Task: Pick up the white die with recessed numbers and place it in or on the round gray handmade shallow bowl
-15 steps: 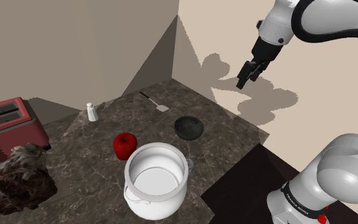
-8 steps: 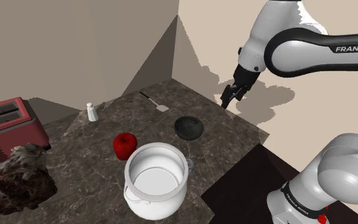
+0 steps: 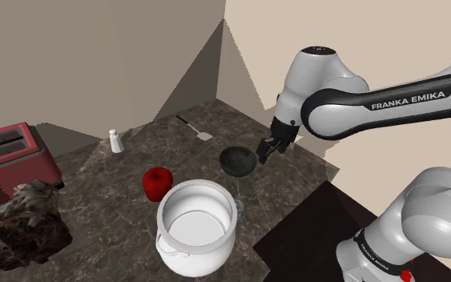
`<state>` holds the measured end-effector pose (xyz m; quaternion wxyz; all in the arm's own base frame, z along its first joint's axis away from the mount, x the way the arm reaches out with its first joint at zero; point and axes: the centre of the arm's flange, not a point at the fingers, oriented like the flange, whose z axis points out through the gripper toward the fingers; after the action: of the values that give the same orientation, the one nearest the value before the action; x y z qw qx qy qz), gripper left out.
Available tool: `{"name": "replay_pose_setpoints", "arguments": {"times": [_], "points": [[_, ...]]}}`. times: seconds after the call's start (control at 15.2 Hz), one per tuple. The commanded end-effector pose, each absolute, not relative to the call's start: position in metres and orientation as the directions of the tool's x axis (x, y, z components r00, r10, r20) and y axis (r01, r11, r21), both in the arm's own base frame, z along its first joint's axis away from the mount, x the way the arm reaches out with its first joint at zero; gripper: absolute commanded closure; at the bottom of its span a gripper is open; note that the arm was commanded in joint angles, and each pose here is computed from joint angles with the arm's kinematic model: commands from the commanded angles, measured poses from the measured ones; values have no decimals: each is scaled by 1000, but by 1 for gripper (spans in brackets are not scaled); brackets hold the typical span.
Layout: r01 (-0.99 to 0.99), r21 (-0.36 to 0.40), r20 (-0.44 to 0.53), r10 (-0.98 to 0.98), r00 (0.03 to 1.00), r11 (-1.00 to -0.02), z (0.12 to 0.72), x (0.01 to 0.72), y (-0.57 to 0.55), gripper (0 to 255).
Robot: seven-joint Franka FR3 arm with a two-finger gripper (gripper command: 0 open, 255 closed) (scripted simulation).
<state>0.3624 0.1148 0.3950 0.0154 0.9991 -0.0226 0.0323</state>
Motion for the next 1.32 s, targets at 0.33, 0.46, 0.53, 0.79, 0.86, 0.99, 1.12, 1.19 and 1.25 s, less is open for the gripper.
{"name": "replay_pose_setpoints", "arguments": {"times": [0.33, 0.46, 0.53, 0.79, 0.86, 0.99, 1.12, 1.19, 1.25], "points": [[-81, 13, 34, -81, 996, -997, 313, 373, 155, 0], [-91, 9, 25, -91, 996, -996, 290, 375, 168, 0], [-96, 7, 20, -95, 995, -995, 279, 377, 174, 0], [-115, 0, 1, -115, 993, -993, 233, 381, 199, 0], [-120, -2, -4, -120, 993, -993, 222, 382, 205, 0], [-123, -3, -7, -123, 992, -992, 210, 383, 209, 0], [-123, -3, -7, -123, 992, -992, 199, 383, 209, 0], [-123, -3, -7, -123, 992, -992, 194, 383, 209, 0], [-123, -3, -7, -123, 992, -992, 189, 383, 209, 0]]}}
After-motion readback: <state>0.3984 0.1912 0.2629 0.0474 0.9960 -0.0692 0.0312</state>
